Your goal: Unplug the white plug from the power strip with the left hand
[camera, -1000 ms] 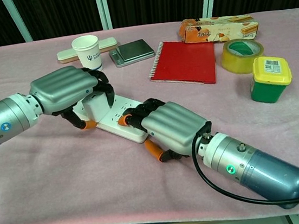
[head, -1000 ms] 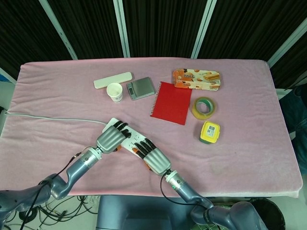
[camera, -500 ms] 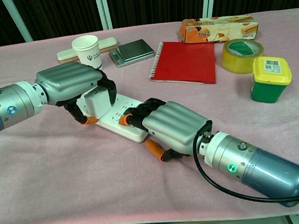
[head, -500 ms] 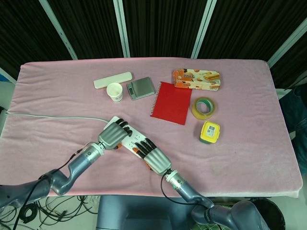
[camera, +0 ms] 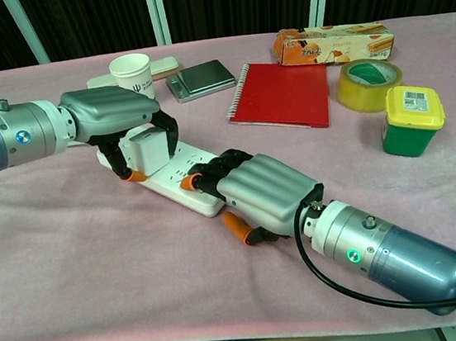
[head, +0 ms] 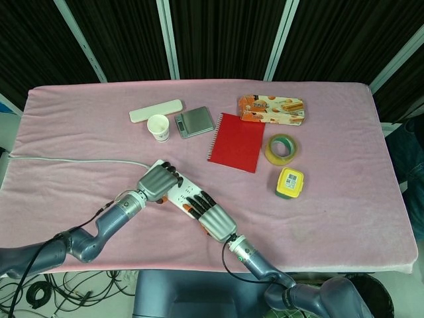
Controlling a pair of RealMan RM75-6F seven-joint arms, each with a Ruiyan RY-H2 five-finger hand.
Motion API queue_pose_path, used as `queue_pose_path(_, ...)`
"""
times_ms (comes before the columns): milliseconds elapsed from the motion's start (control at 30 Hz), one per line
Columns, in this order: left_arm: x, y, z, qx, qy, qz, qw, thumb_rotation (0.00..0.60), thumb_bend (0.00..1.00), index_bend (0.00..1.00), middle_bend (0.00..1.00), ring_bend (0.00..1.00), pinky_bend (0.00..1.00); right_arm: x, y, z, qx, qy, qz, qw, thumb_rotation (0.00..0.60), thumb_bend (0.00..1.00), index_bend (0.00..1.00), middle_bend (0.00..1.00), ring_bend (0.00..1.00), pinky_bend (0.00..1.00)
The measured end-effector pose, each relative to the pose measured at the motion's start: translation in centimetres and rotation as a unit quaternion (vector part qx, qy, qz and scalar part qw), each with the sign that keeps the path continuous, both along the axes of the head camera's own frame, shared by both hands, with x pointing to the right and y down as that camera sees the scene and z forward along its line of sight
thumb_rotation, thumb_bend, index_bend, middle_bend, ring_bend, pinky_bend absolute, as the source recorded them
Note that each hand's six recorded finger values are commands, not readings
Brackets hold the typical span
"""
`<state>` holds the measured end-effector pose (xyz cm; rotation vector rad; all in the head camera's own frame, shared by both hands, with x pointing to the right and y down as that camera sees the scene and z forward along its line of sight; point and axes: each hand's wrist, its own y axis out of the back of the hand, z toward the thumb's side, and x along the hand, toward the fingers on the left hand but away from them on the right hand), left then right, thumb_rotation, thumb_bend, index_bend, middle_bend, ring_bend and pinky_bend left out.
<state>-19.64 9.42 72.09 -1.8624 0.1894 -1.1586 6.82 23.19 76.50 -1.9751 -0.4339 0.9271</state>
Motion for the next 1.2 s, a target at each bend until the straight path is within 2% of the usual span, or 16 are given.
queue_pose_path(233,-0.1,-0.1,-0.6,0.028,0.021,-0.015,0.9993,0.6,0.66,0.64,0.64,0.25,0.25,0.1,0.2,0.2,-0.005,0.006,-0.008,0.9999,0.6,0.61,0.21,0.18,0.17,0.07)
queue_pose_path(467,-0.4,0.1,-0.8,0.064,0.054,-0.007,0.9964,0.6,0.66,0.64,0.64,0.25,0.26,0.1,0.6,0.5,-0.02,0.012,-0.022,0.9995,0.6,0.63,0.22,0.19,0.19,0.09)
queue_pose_path(667,-1.3,1.1,0.0,0.066,0.055,0.014,0.9962,0.6,0.66,0.65,0.65,0.25,0.26,0.1,0.8,0.5,-0.032,0.018,-0.035,0.9987,0.6,0.63,0.23,0.19,0.2,0.1)
queue_pose_path(1000,-0.8,0.4,-2.1,0.09,0.138,-0.01,0.9862,0.6,0.66,0.65,0.65,0.26,0.26,0.3,0.1,0.0,-0.025,0.016,-0.025,0.9992,0.6,0.62,0.23,0.18,0.19,0.1)
queue_pose_path(1133,-1.4,0.0,-3.0,0.096,0.143,-0.011,0.985,0.6,0.66,0.64,0.65,0.26,0.26,0.0,-0.8,-0.8,-0.013,-0.002,-0.007,0.9999,0.6,0.58,0.18,0.12,0.13,0.07)
queue_pose_path(1200,-1.7,-0.1,-3.6,0.094,0.144,-0.014,0.9849,0.6,0.66,0.64,0.65,0.26,0.26,-0.1,-1.4,-1.4,-0.005,-0.012,0.004,0.9999,0.6,0.51,0.15,0.09,0.1,0.05)
